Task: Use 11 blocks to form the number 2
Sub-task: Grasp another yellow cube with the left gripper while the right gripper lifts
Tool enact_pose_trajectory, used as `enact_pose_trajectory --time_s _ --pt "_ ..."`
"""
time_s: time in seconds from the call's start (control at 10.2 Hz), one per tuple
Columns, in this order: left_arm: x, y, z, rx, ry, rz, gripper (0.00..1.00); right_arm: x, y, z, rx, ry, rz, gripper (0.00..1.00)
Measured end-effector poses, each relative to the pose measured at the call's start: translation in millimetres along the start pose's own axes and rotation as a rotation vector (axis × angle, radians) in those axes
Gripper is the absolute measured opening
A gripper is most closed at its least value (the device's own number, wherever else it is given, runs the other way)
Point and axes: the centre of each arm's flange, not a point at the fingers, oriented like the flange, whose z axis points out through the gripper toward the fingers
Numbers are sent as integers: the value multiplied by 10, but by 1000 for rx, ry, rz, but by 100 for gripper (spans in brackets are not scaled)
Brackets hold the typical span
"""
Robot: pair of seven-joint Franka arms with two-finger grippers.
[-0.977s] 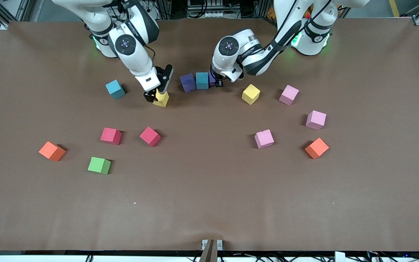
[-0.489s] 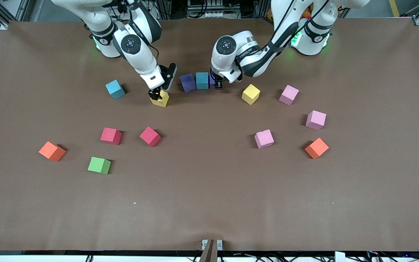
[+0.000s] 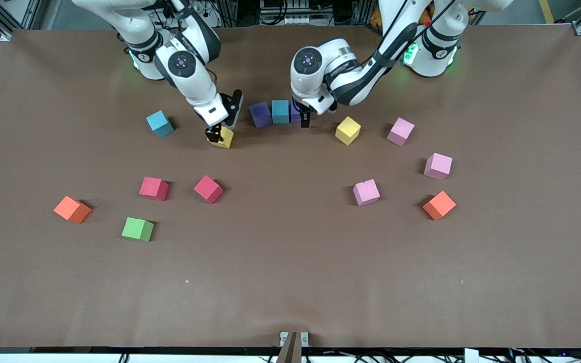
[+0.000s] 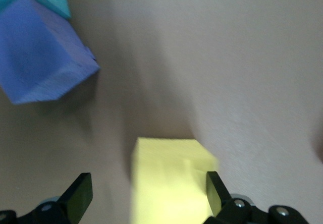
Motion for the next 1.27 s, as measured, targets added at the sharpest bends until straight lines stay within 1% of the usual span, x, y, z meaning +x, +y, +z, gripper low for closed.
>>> enact_pose_trajectory --time_s 0.2,0.39,0.49,0.68,0.98,1.17,1.27 --pt "161 135 -303 -38 23 26 100 -51 63 -2 -1 -1 25 100" --pt "496 392 -442 -51 47 95 100 -50 60 3 0 -1 39 100" --pt "689 510 -397 -38 62 149 100 -49 52 14 4 -2 49 100" --pt "1006 594 -197 11 94 293 100 0 -45 88 20 -10 56 100" --pt "1386 694 -56 68 101 525 100 19 -97 160 29 -19 34 100" --pt "1494 702 -35 86 88 599 100 -8 -55 178 11 -23 4 99" --pt "1502 699 -35 82 80 611 100 -50 13 200 3 -13 9 93"
